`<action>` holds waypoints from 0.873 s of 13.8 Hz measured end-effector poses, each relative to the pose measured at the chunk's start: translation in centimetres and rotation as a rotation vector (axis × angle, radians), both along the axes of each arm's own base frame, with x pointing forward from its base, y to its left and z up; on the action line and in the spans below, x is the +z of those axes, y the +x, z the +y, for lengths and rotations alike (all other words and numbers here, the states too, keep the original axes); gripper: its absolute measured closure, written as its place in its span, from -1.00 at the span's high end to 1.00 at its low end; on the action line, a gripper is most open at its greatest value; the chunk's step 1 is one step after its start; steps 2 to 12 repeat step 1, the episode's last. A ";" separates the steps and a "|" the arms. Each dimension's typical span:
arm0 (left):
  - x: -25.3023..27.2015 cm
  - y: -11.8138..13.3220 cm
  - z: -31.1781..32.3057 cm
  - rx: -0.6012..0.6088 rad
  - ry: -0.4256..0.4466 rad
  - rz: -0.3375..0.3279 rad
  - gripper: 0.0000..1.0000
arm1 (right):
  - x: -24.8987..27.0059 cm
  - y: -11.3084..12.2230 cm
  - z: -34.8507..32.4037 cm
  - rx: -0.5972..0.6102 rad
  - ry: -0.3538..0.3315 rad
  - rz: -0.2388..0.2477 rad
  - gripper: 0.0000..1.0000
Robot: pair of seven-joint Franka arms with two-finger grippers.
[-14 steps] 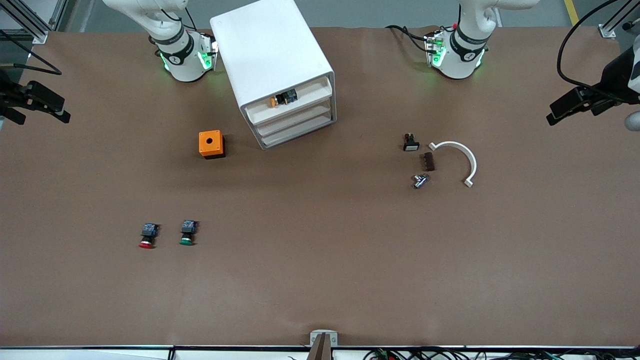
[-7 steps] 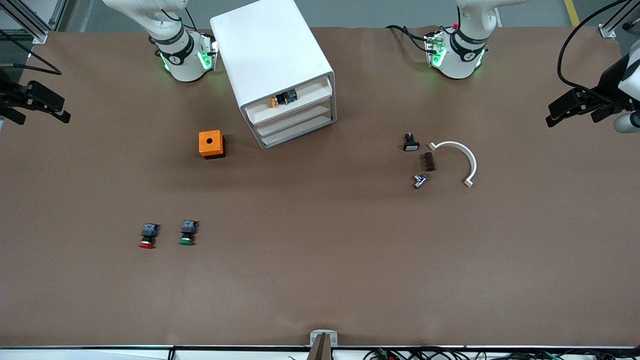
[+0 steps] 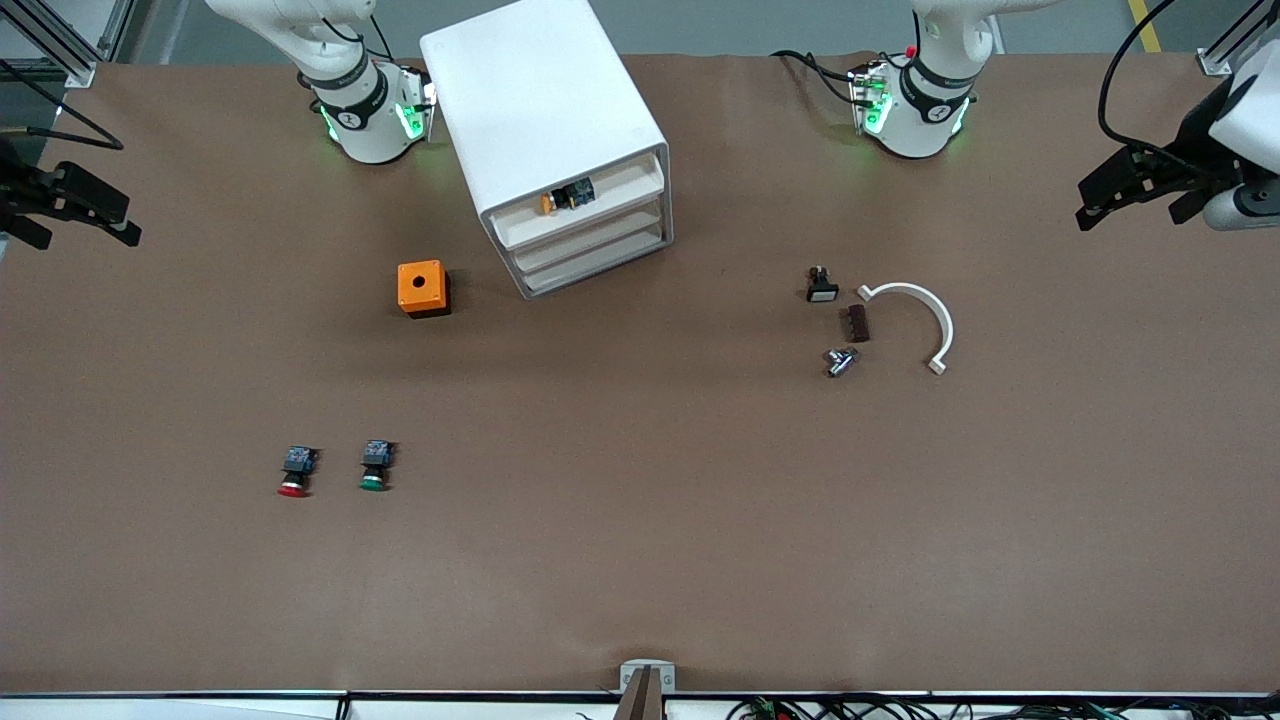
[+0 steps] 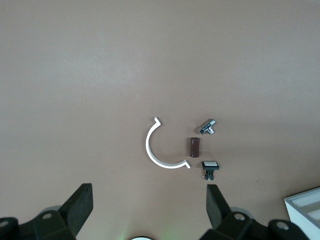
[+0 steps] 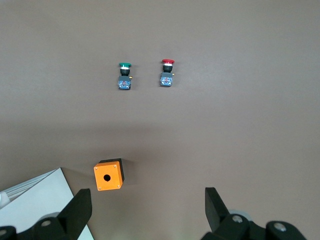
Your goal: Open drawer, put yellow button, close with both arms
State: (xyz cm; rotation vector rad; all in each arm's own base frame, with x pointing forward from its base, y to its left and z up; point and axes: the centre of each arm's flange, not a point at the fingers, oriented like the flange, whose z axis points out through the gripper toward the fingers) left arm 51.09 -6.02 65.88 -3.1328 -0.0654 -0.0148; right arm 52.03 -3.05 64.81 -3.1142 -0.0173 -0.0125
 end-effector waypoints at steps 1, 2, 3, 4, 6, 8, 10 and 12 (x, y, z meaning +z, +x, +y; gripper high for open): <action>0.1 -0.1 -0.2 -0.004 0.000 -0.002 1.00 | 0.0 0.0 0.0 0.000 0.000 0.000 1.00; 0.1 -0.1 -0.2 -0.004 0.000 -0.002 1.00 | 0.0 0.0 0.0 0.000 0.000 0.000 1.00; 0.1 -0.1 -0.2 -0.004 0.000 -0.002 1.00 | 0.0 0.0 0.0 0.000 0.000 0.000 1.00; 0.1 -0.1 -0.2 -0.004 0.000 -0.002 1.00 | 0.0 0.0 0.0 0.000 0.000 0.000 1.00; 0.1 -0.1 -0.2 -0.004 0.000 -0.002 1.00 | 0.0 0.0 0.0 0.000 0.000 0.000 1.00; 0.1 -0.1 -0.2 -0.004 0.000 -0.002 1.00 | 0.0 0.0 0.0 0.000 0.000 0.000 1.00; 0.1 -0.1 -0.2 -0.004 0.000 -0.002 1.00 | 0.0 0.0 0.0 0.000 0.000 0.000 1.00; 0.1 -0.1 -0.2 -0.004 0.000 -0.002 1.00 | 0.0 0.0 0.0 0.000 0.000 0.000 1.00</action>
